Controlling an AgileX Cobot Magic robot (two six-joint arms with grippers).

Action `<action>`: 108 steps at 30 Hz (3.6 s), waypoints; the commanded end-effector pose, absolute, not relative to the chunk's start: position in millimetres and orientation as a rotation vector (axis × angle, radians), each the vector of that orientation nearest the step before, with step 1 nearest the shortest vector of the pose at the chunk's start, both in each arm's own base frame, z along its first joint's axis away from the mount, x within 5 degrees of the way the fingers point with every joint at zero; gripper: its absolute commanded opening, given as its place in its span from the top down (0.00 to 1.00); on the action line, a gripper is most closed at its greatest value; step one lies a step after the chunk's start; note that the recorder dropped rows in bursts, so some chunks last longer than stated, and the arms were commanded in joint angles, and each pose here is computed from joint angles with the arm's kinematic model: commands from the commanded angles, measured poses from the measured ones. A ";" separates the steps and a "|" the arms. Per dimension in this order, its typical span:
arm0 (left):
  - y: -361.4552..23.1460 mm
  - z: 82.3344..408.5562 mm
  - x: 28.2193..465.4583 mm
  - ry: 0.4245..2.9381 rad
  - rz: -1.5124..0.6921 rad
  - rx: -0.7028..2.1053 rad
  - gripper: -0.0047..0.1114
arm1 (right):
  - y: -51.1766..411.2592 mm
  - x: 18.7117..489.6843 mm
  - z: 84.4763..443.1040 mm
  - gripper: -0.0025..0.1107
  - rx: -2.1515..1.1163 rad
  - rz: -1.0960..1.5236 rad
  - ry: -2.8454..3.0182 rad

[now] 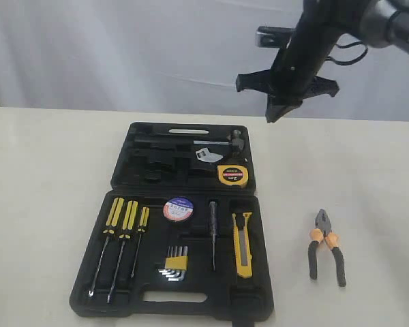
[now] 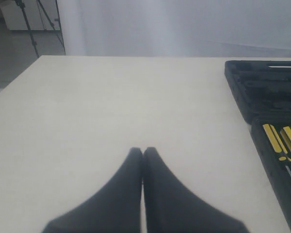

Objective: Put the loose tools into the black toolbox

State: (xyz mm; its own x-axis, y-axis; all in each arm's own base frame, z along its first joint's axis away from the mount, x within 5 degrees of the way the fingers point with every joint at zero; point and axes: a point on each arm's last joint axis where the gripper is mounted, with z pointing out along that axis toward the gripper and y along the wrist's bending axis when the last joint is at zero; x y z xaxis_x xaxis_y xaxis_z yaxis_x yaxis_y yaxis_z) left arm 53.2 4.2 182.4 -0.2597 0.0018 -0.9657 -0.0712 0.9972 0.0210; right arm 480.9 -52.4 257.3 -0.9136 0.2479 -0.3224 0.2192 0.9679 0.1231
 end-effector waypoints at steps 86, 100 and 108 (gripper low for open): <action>3.7 182.3 53.4 1.825 0.053 -0.056 0.96 | -33.0 332.8 218.8 0.98 -0.266 -0.090 2.954; 3.7 182.3 53.4 1.825 0.053 -0.056 0.96 | -32.4 313.7 245.1 0.98 -0.839 -0.130 2.913; 3.7 182.3 53.4 1.825 0.053 -0.056 0.96 | -32.7 314.2 245.6 0.98 -0.839 -0.139 2.905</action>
